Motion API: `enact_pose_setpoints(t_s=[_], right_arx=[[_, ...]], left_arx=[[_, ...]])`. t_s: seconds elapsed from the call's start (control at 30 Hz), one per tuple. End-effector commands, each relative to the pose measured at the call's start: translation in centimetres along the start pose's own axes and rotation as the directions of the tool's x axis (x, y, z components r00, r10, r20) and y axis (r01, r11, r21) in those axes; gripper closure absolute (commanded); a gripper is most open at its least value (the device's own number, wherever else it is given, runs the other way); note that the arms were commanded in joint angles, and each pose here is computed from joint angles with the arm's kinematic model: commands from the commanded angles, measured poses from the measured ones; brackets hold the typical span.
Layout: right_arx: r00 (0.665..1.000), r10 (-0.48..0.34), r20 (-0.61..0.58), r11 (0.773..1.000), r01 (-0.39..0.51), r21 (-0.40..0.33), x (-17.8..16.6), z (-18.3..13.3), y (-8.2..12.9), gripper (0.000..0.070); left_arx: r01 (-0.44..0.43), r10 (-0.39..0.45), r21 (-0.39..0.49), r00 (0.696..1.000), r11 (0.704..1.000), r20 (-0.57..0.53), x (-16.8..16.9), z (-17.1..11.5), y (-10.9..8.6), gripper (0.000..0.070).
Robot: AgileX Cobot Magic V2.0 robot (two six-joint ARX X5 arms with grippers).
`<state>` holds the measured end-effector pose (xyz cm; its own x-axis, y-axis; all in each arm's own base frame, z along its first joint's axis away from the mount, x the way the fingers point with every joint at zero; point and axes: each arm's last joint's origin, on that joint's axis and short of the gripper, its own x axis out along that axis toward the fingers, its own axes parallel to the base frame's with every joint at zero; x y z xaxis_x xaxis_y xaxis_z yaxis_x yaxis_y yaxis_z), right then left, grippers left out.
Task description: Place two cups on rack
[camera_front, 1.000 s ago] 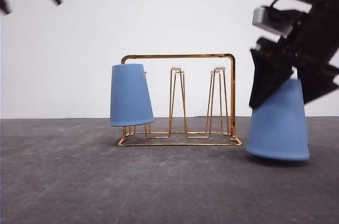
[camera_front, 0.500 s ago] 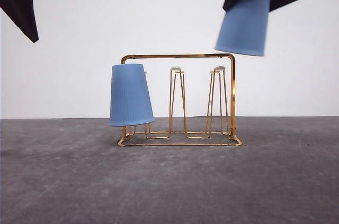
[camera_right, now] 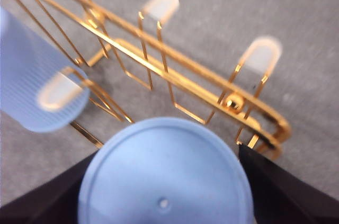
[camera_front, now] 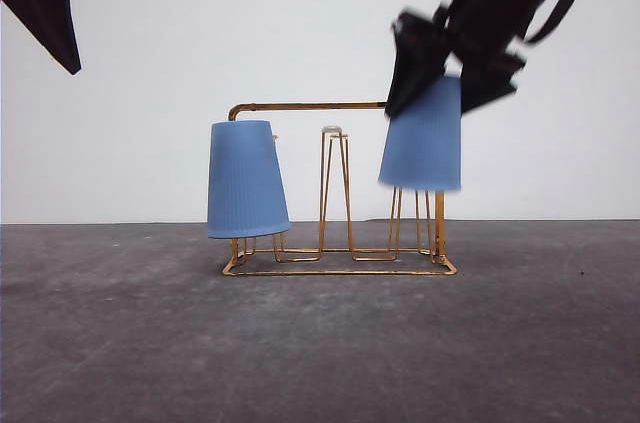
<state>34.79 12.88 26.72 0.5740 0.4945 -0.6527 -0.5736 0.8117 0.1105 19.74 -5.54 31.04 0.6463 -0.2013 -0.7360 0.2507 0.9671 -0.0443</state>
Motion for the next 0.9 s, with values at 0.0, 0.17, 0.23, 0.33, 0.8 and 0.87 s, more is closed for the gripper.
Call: enact_pose_setpoints(t_s=[0.0,0.17,0.23,0.33,0.8,0.87], right_arx=[[1.0,-0.001,0.004,1.0,0.001,-0.006,0.9,0.2,-0.1,0.0244],[1.0,0.011,-0.027,1.0,-0.01,0.007,2.4,-0.4,-0.5,0.0072],[0.999,0.014,-0.032,1.0,-0.014,0.009,2.6,-0.5,-0.5,0.0023],[0.999,0.026,-0.032,1.0,-0.025,0.011,2.5,-0.5,-0.4,0.0],[0.999,-0.046,0.0,0.993,0.045,0.105,-7.3,-0.6,-1.1,0.0],[0.996,-0.088,0.016,0.99,0.085,0.117,-9.0,-1.6,-1.2,0.0]], left_arx=[[0.0,0.0,-0.002,1.0,1.0,0.017,-0.1,0.4,-0.1,0.0023],[0.0,0.0,-0.001,1.0,1.0,0.02,-0.1,0.4,-0.1,0.0023],[0.0,0.0,0.0,1.0,1.0,0.02,-0.1,0.4,-0.1,0.0023],[0.0,0.0,0.0,1.0,1.0,0.021,-0.1,0.4,-0.1,0.0024],[-0.085,0.088,-0.047,0.994,0.995,0.066,-0.3,0.8,2.6,0.0029],[-0.103,0.107,-0.062,0.992,0.993,0.062,-0.3,0.8,3.2,0.0028]])
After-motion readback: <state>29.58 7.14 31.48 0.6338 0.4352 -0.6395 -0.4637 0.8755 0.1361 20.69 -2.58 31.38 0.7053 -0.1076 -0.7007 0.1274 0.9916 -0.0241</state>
